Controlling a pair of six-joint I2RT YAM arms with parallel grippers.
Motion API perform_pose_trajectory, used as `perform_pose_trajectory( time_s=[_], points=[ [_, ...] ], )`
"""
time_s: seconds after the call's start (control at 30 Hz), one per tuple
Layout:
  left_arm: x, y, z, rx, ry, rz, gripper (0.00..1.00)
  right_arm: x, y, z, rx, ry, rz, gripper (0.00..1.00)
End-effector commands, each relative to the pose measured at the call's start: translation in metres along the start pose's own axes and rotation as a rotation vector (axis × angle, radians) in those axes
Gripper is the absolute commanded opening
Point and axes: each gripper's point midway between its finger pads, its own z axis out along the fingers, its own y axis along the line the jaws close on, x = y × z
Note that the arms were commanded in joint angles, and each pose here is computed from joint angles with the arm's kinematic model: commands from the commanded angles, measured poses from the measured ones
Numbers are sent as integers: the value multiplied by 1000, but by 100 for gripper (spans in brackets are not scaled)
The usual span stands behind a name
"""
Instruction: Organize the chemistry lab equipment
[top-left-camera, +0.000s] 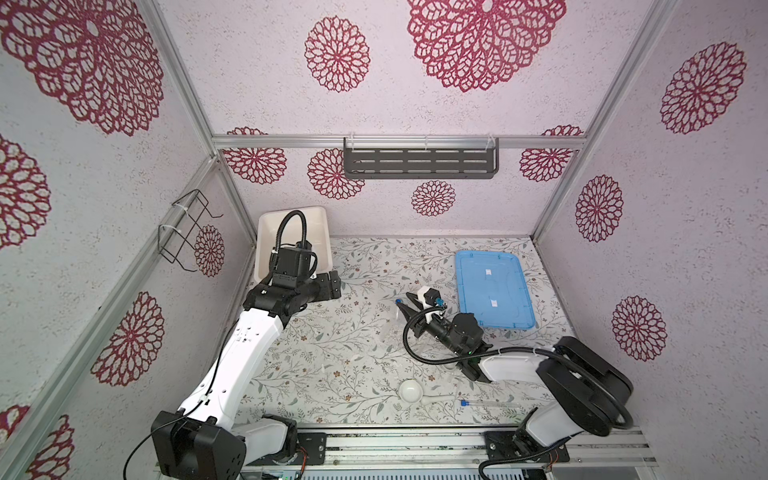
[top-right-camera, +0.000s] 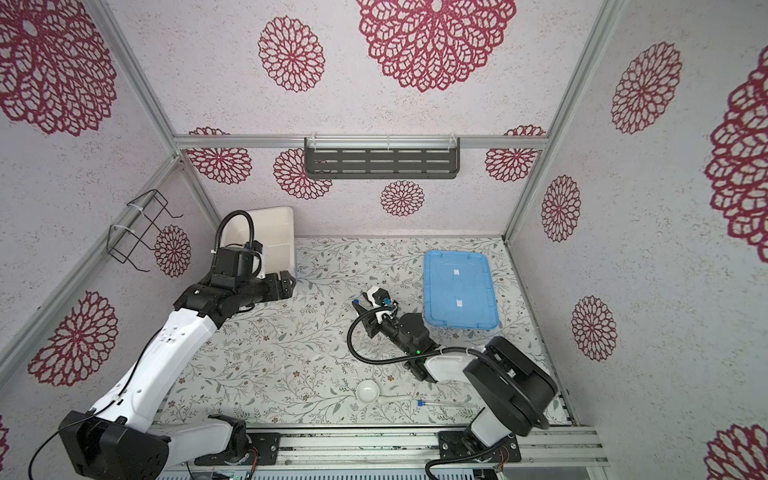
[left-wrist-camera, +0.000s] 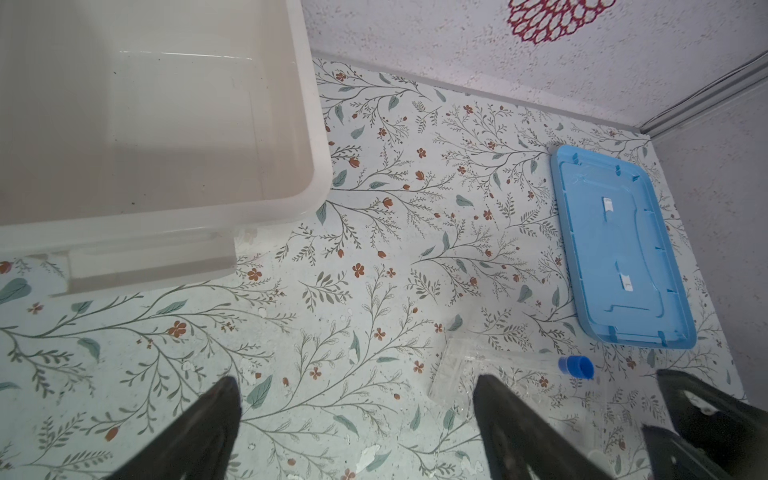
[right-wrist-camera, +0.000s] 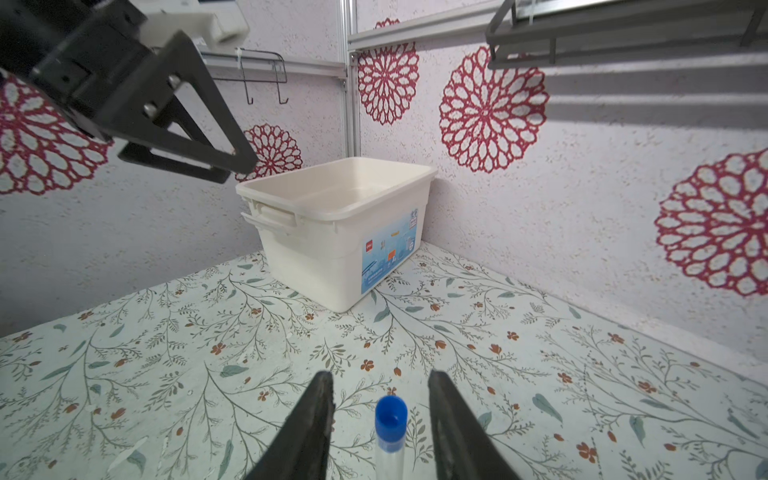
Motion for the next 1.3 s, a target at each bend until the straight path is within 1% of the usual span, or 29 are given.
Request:
perform_pose_trajectory(
  time_s=[0.0, 0.03, 0.13, 0.17, 0.23, 0.27, 0.3, 0.43, 0.57, 0.67, 0.73, 0.83, 0.97, 1.0, 1.03, 1.1, 1.17, 1.23, 1.27],
  points=[
    [-9, -5, -10, 39, -54, -5, 91, -15, 8, -11, -56, 33, -44, 48],
    [-10, -6, -12, 44, -58, -5, 91, -18, 9, -15, -67, 50, -49, 50],
    [-9, -7, -15, 53, -62, -6, 91, -19, 20, -28, -129, 159, -83, 56],
    [-8, -7, -16, 54, -61, -6, 91, -18, 28, -35, -184, 219, -117, 57],
    [-7, -6, -17, 54, -64, -9, 91, -13, 51, -53, -352, 331, -227, 57],
    [-6, -6, -17, 54, -66, -12, 91, -2, 63, -69, -452, 421, -276, 57],
    [-5, -5, -17, 53, -70, -14, 92, 4, 71, -84, -523, 492, -315, 57],
    [-3, -1, -15, 40, -81, -18, 92, 27, 85, -127, -631, 725, -400, 57],
    [-2, -1, -14, 42, -72, -14, 92, 67, 85, -179, -719, 1029, -476, 57],
    [-1, -1, -13, 41, -65, -13, 92, 86, 83, -215, -774, 1230, -457, 55],
    [0, 0, -14, 35, -63, -9, 91, 92, 79, -235, -791, 1327, -464, 53],
    [3, 2, -14, 31, -66, -10, 92, 101, 67, -263, -818, 1442, -534, 53],
    [5, 1, -12, 40, -65, -14, 92, 113, 55, -285, -861, 1533, -609, 54],
    [5, 0, -12, 43, -65, -15, 92, 116, 55, -290, -895, 1536, -634, 55],
    [6, 0, -12, 44, -61, -15, 92, 120, 54, -296, -950, 1530, -685, 56],
    [6, 0, -12, 49, -63, -15, 92, 127, 51, -300, -1026, 1480, -835, 56],
    [6, -1, -11, 53, -63, -15, 92, 131, 50, -292, -1069, 1377, -982, 57],
    [7, -1, -10, 56, -65, -16, 92, 133, 49, -286, -1091, 1300, -1066, 57],
    [7, -1, -9, 59, -63, -17, 92, 134, 50, -283, -1090, 1277, -1077, 56]
  ],
)
